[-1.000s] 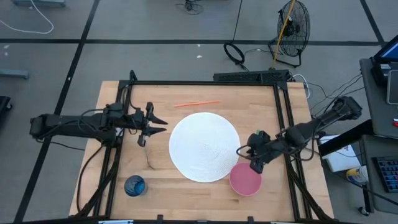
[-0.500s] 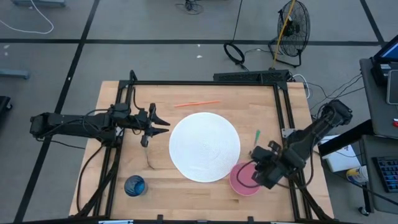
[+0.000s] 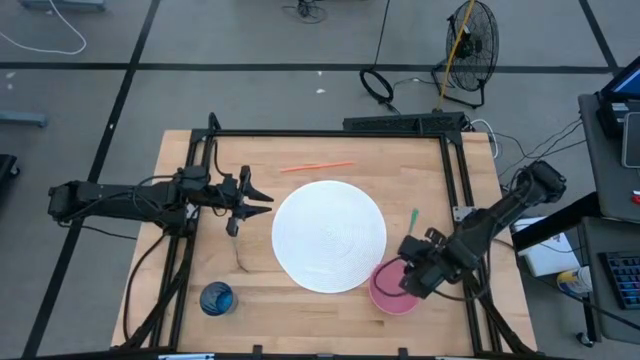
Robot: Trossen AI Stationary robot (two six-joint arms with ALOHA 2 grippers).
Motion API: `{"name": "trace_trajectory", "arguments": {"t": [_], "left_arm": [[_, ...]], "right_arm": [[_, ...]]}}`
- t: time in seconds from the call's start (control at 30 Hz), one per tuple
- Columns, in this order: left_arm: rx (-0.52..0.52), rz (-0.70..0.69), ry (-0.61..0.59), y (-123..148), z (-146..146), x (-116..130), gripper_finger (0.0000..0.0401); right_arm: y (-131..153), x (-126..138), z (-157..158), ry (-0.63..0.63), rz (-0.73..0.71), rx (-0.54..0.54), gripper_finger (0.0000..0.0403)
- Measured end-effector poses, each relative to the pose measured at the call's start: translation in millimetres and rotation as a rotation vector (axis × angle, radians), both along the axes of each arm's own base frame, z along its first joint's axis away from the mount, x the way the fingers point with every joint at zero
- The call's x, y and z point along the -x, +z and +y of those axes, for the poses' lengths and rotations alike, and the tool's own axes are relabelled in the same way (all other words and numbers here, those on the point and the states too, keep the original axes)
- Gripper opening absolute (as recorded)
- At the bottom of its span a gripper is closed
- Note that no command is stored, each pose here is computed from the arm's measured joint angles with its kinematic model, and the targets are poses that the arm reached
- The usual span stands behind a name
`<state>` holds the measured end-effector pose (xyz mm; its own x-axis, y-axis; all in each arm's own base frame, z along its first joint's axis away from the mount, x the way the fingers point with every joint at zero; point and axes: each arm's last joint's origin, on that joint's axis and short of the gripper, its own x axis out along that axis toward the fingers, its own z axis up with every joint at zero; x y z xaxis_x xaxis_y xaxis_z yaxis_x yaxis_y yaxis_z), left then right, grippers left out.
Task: Pick & Place Utensil
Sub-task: Put the pink bowl on the left of the white placemat
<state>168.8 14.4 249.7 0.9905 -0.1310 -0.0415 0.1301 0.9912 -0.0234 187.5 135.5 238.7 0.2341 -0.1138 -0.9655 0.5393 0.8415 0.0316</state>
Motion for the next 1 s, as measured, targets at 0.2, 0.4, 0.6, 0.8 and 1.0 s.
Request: {"name": "trace_trajectory", "arguments": {"t": [0.2, 0.4, 0.6, 0.8, 1.0], "left_arm": [[0.001, 0.000, 0.000, 0, 0, 0, 0.0118], [0.017, 0.002, 0.001, 0, 0, 0, 0.0118], [0.037, 0.005, 0.002, 0, 0, 0, 0.0118], [0.041, 0.006, 0.002, 0, 0, 0, 0.0118], [0.043, 0.006, 0.002, 0, 0, 0, 0.0118]], "right_arm": [[-10, -2, -10, -0.065, 0.086, -0.071, 0.0200], [-18, -2, -13, -0.078, 0.085, -0.072, 0.0195], [-35, -2, -12, -0.072, 0.068, -0.125, 0.0184], [-49, 2, -14, -0.099, 0.088, -0.143, 0.0170], [-51, 3, -15, -0.100, 0.092, -0.140, 0.0137]]}}
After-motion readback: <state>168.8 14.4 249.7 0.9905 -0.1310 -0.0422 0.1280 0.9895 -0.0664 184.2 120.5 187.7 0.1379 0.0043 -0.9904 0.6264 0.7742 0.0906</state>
